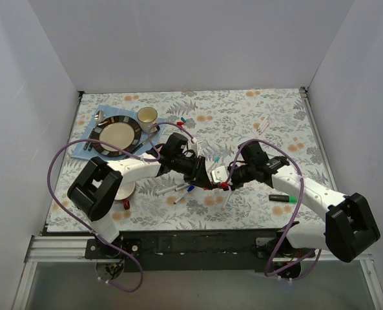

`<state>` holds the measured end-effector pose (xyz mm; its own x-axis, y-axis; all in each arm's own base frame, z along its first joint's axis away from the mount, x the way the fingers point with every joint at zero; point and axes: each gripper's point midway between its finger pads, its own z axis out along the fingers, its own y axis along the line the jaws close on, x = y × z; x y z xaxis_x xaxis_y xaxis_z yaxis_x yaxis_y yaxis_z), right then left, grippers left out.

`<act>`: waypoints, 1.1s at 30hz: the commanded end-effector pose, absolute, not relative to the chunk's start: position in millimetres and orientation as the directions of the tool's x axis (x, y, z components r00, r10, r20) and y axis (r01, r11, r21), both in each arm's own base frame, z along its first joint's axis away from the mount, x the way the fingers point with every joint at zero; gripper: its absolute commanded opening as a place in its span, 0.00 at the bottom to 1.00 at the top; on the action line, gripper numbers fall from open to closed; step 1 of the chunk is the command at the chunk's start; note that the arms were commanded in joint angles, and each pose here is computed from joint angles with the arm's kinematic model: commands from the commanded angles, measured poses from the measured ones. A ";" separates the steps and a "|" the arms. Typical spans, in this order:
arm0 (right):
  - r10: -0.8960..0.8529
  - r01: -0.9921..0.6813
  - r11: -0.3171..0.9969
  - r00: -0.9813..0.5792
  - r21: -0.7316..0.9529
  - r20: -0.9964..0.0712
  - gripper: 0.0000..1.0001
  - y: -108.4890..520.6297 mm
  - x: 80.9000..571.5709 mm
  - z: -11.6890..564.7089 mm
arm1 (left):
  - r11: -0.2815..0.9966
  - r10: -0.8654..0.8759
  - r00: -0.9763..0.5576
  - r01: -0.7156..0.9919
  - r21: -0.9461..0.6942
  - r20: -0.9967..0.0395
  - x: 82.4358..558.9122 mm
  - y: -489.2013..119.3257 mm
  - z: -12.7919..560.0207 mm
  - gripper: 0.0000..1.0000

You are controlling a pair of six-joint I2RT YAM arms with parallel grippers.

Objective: Open the pen caps

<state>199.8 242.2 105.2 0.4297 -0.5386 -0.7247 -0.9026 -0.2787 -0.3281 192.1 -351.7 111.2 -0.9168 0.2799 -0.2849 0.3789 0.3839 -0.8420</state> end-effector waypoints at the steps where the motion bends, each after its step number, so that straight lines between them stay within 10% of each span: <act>1: -0.506 -0.874 -0.275 0.485 -0.400 -0.713 0.01 247.7 205.2 116.2 | 0.322 0.330 -0.902 0.386 -0.865 -0.279 182.7 -356.2 122.5 0.02; 5: -0.502 -0.880 -0.249 0.475 -0.406 -0.723 0.06 249.2 207.1 121.3 | 0.311 0.341 -0.899 0.384 -0.870 -0.275 179.7 -355.4 122.5 0.00; 10: -0.436 -0.960 -0.036 0.265 -0.278 -0.860 0.68 253.4 226.9 160.6 | 0.342 0.249 -0.889 0.451 -0.824 -0.384 191.4 -352.4 132.8 0.00; 16: -0.176 -0.984 0.156 0.062 -0.090 -0.982 0.98 236.7 241.3 220.6 | 0.325 0.024 -0.827 0.538 -0.778 -0.562 206.2 -343.7 165.5 0.00; 24: 0.135 -0.849 0.318 -0.401 0.423 -0.906 0.98 220.5 253.7 234.6 | 0.350 -0.296 -0.527 0.717 -0.603 -0.797 221.6 -337.1 220.8 0.00; 33: 0.238 -0.795 0.208 -0.524 0.570 -0.818 0.98 226.0 240.6 239.3 | 0.287 -0.466 -0.457 0.732 -0.618 -0.757 222.3 -356.4 242.4 0.00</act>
